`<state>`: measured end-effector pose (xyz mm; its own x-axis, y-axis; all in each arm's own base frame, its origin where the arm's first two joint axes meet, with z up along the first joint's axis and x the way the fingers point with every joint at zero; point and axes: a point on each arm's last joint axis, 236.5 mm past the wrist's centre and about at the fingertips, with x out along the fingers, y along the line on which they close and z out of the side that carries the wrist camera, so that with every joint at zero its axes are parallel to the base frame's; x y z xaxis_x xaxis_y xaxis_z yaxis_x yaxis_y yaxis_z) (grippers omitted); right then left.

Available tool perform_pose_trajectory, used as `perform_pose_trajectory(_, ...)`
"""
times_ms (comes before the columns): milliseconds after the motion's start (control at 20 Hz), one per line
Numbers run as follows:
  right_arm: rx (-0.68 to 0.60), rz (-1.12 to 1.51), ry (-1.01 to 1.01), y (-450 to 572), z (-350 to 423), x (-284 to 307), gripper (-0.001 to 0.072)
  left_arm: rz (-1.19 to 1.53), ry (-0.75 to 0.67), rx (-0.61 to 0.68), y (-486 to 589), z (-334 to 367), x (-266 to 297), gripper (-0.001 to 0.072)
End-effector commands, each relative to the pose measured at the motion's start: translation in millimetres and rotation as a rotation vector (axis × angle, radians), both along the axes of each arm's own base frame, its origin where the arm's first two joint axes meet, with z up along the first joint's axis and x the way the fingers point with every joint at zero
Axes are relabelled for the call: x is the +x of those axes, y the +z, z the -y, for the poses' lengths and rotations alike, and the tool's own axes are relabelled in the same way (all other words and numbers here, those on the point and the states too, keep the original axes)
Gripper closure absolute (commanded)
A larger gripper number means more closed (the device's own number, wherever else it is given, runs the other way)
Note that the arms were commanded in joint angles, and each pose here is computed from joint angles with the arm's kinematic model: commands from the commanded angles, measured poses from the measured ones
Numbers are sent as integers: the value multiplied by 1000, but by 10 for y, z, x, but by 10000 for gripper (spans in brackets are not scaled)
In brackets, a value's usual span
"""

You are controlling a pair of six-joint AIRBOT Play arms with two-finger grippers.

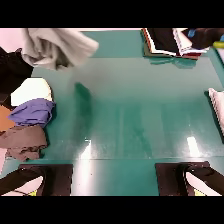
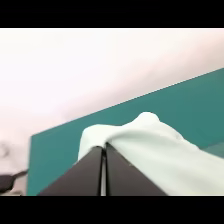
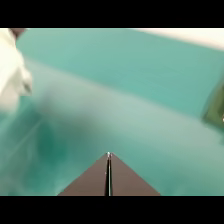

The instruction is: Fold the shirts.

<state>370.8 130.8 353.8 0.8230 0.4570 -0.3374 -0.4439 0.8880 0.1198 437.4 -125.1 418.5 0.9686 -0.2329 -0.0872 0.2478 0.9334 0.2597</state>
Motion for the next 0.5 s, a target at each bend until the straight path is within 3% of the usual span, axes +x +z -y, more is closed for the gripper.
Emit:
perform_pose_trajectory(0, -9, 122, -23, 496, 82, -105, 696, -97, -321, 26, -109, 965, -700, 684)
perform_pose_trajectory(150, -12, 176, -30, 724, 112, -186, 696, -263, -536, 24, -672, 1787, -934, 652)
perform_pose_trajectory(200, -15, 175, -26, 747, 110, -219, 697, -313, -567, 12, -839, 1962, -934, 347)
perform_pose_trajectory(250, -22, 165, -20, 739, 104, -253, 696, -366, -562, -15, -982, 2041, -877, 199)
perform_pose_trajectory(450, -44, 119, 0, 642, 86, -328, 696, -534, -380, -104, -1403, 1575, -392, 200)
